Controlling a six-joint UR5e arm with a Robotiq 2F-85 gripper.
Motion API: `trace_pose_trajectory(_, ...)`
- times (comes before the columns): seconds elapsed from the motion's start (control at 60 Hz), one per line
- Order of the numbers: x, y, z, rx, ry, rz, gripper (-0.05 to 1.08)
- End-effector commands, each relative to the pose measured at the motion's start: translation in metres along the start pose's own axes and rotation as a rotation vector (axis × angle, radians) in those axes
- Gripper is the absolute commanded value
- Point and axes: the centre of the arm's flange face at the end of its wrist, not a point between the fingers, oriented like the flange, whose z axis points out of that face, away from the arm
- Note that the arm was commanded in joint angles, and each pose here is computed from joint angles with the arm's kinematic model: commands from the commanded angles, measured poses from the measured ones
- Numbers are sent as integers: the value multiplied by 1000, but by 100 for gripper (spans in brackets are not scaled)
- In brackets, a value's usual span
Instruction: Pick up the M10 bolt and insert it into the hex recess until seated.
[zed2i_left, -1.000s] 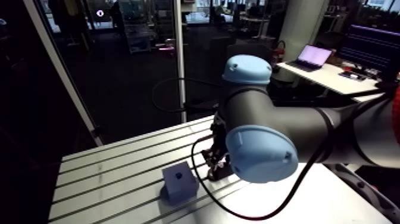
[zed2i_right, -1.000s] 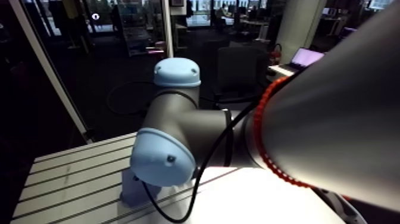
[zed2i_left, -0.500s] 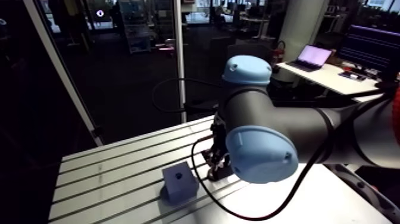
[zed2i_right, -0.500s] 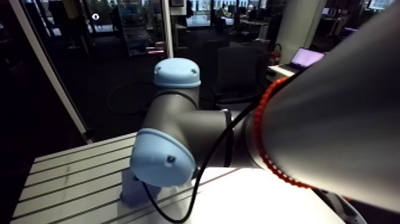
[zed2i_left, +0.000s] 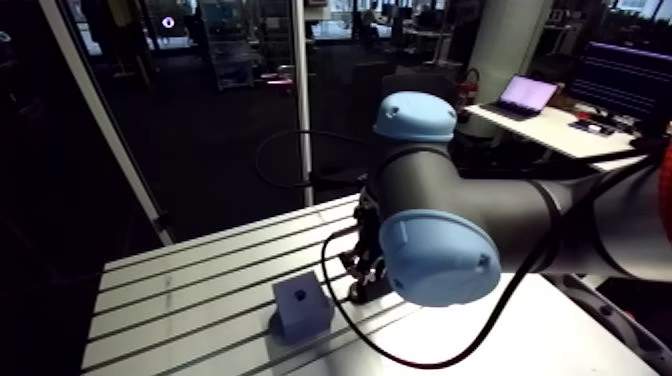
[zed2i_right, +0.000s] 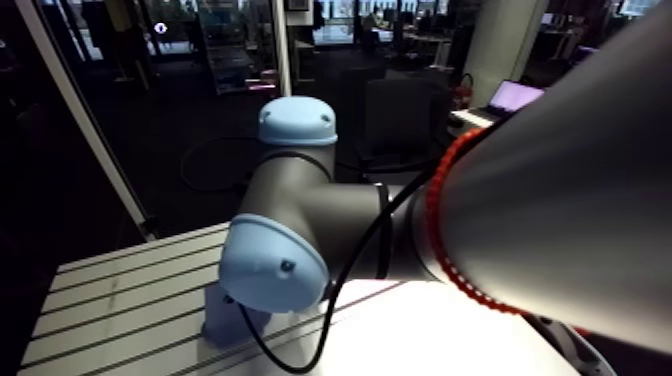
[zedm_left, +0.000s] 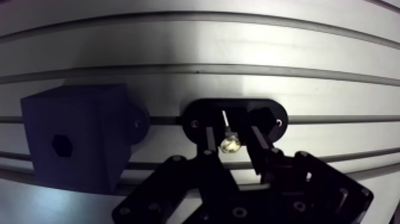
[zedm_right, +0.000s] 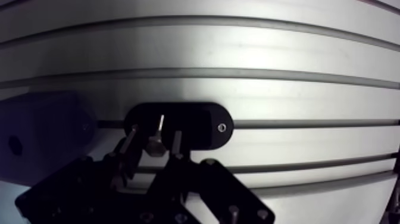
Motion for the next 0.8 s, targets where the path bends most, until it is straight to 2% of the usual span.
trace_pose_trajectory(0.017,0,0,0,0,-1,0,59)
trace_pose_trajectory(0.8,0,0,2,3,-6,0,63)
